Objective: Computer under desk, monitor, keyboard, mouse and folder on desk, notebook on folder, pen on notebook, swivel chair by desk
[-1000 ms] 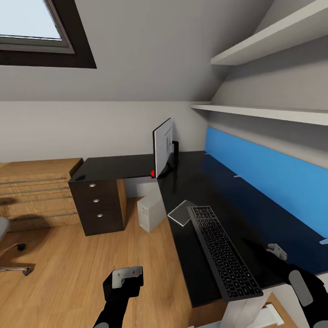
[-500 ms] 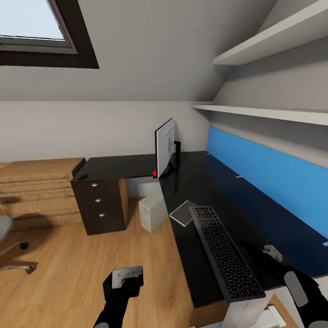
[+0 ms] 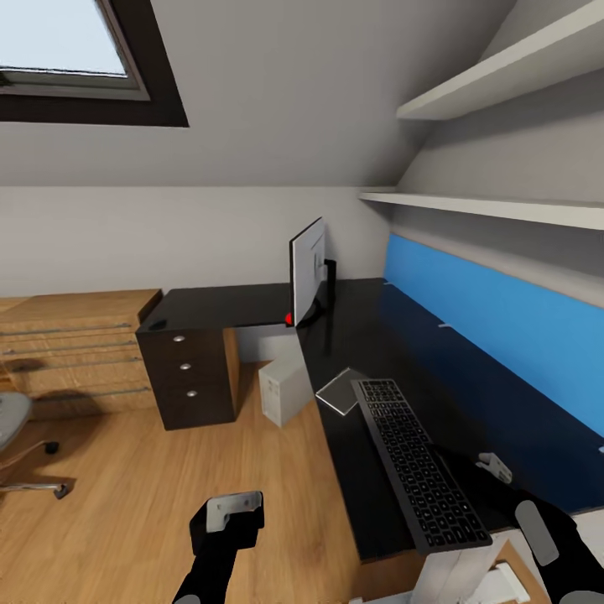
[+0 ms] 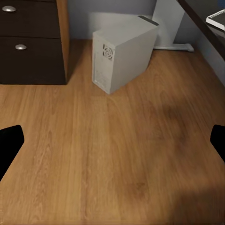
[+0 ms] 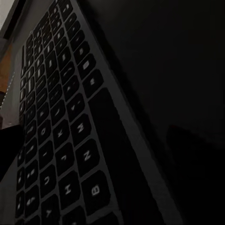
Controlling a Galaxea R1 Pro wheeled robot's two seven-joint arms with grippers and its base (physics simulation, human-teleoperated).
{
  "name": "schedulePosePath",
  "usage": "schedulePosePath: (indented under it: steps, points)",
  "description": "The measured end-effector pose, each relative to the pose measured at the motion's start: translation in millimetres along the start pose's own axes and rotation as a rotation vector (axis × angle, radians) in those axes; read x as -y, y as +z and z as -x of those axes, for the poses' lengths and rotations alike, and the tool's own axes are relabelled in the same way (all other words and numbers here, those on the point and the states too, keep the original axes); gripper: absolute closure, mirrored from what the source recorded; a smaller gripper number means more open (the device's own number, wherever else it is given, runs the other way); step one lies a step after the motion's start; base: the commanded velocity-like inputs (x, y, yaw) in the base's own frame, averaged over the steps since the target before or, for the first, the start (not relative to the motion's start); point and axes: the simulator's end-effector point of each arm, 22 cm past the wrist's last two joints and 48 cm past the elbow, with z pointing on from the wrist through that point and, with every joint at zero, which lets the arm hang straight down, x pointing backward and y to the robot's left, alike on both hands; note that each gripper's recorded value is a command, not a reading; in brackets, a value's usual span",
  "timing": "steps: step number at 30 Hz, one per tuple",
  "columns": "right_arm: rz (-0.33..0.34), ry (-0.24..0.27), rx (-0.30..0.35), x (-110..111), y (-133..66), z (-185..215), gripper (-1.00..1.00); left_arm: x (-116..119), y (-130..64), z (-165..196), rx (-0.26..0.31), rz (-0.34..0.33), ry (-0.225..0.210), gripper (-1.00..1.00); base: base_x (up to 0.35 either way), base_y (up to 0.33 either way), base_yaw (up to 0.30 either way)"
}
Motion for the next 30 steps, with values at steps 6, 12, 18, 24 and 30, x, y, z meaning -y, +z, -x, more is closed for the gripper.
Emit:
schedulePosePath:
  steps: [6, 12, 18, 24, 30]
  points:
    - [0.002, 0.001, 0.001, -0.5, -0.1, 0.1, -1.00, 0.5, -0.1, 0.1, 0.000, -0.001, 0.000, -1.00, -0.085, 0.026, 0.001]
    - [0.002, 0.001, 0.001, -0.4, 0.0, 0.1, -1.00, 0.7, -0.1, 0.1, 0.000, -0.001, -0.001, -1.00, -0.064, 0.027, 0.000]
    - [0.002, 0.002, 0.002, -0.5, -0.2, 0.5, -1.00, 0.7, -0.2, -0.1, 0.000, -0.001, -0.001, -1.00, -0.060, 0.037, 0.000]
    - [0.003, 0.002, 0.002, -0.6, -0.2, 0.4, -1.00, 0.6, -0.1, -0.3, -0.001, -0.001, 0.000, -1.00, -0.092, 0.078, 0.000]
    - [0.004, 0.002, 0.002, -0.8, -0.1, 0.6, -1.00, 1.3, -0.1, -0.7, -0.002, -0.002, 0.000, -1.00, -0.115, 0.102, 0.000]
